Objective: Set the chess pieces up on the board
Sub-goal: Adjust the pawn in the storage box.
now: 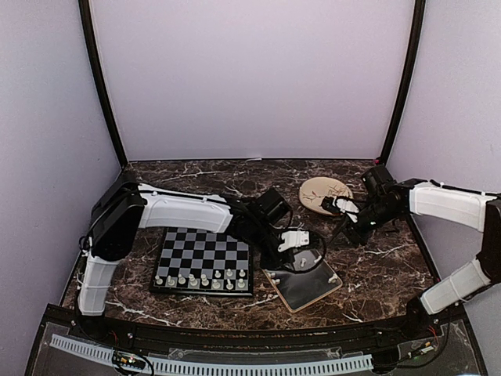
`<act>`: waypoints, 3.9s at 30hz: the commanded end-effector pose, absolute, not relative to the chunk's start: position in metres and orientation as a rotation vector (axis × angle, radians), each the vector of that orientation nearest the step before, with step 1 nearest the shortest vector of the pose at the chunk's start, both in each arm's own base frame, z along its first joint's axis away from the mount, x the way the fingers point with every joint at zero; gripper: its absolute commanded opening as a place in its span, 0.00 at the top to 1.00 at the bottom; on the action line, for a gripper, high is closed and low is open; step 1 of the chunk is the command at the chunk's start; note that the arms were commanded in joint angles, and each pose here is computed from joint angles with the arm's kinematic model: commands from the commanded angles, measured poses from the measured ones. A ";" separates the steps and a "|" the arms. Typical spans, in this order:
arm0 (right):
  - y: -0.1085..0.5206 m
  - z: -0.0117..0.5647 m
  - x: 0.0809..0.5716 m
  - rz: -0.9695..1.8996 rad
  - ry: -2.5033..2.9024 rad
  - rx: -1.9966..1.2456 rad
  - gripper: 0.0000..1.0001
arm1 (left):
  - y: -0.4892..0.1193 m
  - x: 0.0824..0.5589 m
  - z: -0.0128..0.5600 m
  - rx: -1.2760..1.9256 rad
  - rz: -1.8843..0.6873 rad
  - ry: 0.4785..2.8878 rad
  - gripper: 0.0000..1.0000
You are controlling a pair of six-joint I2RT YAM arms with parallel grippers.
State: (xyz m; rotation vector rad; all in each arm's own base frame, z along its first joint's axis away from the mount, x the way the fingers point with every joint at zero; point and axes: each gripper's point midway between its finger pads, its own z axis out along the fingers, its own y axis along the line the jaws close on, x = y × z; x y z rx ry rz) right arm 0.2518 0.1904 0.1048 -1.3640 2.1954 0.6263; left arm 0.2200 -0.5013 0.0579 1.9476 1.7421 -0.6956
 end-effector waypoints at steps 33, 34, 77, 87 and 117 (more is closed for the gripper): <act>0.291 0.057 0.249 0.358 1.719 -2.284 0.53 | -0.364 0.243 0.185 1.152 -0.814 1.877 0.63; 0.288 0.060 0.249 0.368 1.736 -2.257 0.53 | -0.367 0.238 0.181 1.198 -0.830 1.859 0.63; 0.185 0.108 0.272 0.532 2.119 -1.322 0.52 | -0.488 0.216 0.031 1.602 -0.463 1.978 0.70; 0.187 0.105 0.272 0.555 2.125 -1.333 0.52 | -0.499 0.222 0.029 1.714 -0.415 1.889 0.62; 0.190 0.098 0.269 0.603 2.150 -1.345 0.53 | -0.522 0.205 0.025 1.910 -0.616 1.713 0.58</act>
